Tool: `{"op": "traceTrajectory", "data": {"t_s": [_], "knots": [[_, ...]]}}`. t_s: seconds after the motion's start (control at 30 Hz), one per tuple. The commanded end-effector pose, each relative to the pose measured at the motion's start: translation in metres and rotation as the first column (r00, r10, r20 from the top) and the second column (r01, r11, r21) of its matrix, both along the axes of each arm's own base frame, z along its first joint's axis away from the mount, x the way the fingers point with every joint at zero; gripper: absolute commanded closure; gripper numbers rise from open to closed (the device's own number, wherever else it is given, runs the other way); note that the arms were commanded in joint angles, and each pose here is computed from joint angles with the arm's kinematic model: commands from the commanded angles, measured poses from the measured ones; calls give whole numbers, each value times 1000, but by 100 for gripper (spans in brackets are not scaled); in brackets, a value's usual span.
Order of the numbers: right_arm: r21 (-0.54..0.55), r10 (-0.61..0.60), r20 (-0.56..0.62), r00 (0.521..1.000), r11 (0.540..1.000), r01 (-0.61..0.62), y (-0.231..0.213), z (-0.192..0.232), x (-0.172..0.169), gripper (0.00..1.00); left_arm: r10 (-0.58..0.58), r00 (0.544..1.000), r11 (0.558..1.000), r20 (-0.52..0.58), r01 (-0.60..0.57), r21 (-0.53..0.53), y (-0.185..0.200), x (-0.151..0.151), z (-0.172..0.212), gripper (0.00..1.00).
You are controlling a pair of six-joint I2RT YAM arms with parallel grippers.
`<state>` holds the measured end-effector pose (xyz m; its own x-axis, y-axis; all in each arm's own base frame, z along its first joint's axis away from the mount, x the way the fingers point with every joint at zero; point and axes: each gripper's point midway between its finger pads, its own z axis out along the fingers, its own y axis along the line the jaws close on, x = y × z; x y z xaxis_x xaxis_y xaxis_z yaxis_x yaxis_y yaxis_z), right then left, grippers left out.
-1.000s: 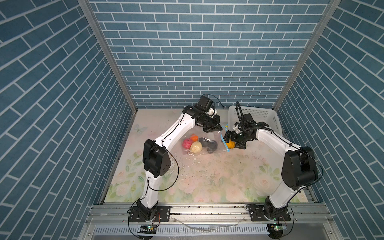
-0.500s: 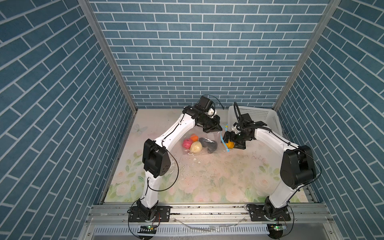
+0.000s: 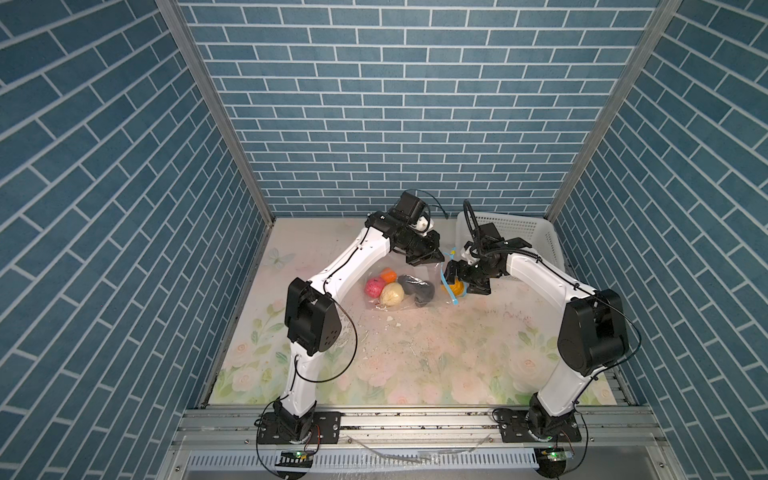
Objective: Place the food in the zip-top bag and seal the zipper
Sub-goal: 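Lower the yellow-orange fruit into the bag and open right gripper, then move right gripper back over the basket above the dark eggplant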
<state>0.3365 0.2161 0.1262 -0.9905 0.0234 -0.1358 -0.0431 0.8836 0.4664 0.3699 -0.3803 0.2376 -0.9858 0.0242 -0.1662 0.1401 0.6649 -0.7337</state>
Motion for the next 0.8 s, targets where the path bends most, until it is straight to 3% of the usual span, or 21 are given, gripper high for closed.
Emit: {"op": "traceTrajectory", "data": {"t_s": [0.0, 0.77], "knots": [[-31, 32, 20, 999, 999, -32, 1, 6, 3, 2, -12, 999, 1000, 39, 13, -22, 1, -6, 16, 100], [-34, 54, 55, 997, 998, -52, 8, 24, 6, 1, -4, 999, 1000, 49, 5, -24, 3, -7, 21, 100]]}}
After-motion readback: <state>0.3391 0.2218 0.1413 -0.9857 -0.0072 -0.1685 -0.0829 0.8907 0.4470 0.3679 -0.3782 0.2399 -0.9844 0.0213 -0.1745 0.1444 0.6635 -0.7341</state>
